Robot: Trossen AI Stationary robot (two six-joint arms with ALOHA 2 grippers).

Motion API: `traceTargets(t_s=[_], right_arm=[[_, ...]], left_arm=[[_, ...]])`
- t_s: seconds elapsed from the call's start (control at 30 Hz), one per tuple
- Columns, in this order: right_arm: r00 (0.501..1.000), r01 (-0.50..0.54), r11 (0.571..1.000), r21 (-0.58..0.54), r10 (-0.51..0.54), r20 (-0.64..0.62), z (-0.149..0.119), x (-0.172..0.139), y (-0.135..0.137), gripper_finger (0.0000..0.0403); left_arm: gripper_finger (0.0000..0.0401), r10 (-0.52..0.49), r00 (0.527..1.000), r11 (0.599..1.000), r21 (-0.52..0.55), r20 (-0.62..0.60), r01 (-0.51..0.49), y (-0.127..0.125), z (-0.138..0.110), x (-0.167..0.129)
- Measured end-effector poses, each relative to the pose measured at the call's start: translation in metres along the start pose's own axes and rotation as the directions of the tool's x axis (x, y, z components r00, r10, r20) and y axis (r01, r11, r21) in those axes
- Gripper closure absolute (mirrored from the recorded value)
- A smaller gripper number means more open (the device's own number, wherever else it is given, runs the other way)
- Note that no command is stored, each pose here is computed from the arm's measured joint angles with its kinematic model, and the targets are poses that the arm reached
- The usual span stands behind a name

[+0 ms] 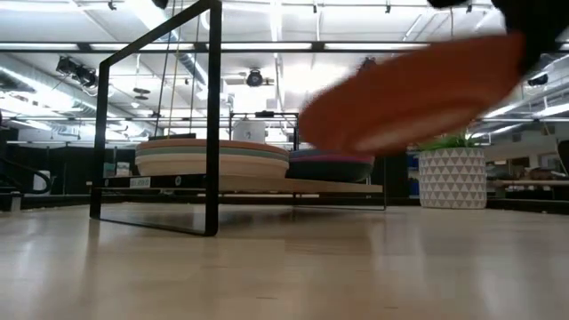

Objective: Place and stack plates onto a shelf
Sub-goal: Stack the orange plate on top of the blue plate on the shelf

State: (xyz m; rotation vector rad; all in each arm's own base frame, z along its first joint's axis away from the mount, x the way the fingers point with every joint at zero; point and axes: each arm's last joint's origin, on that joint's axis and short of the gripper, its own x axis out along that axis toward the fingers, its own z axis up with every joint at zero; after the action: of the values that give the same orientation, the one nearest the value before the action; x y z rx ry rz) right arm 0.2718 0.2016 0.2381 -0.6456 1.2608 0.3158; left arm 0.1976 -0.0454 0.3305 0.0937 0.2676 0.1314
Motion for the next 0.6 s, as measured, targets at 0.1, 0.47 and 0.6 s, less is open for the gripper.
traceTargets(t_s=[0.1, 0.47, 0.6], right_arm=[[0.998, 0.053, 0.999, 0.004, -0.053, 0.016, 0.004, -0.016, -0.018, 0.0388], [0.987, 0.158, 0.984, 0.078, -0.160, 0.017, -0.014, -0.020, -0.115, 0.0382], [0.988, 0.152, 0.983, 0.104, -0.155, 0.022, -0.026, -0.011, -0.153, 0.0380]], left_arm=[[0.0326, -0.007, 1.000, 0.999, -0.043, -0.009, 0.007, -0.001, -0.001, -0.003], [0.0323, 0.060, 0.998, 0.998, -0.032, -0.033, -0.061, 0.001, -0.003, -0.016], [0.0323, 0.082, 0.996, 0.996, -0.034, -0.029, -0.082, 0.002, -0.003, -0.017]])
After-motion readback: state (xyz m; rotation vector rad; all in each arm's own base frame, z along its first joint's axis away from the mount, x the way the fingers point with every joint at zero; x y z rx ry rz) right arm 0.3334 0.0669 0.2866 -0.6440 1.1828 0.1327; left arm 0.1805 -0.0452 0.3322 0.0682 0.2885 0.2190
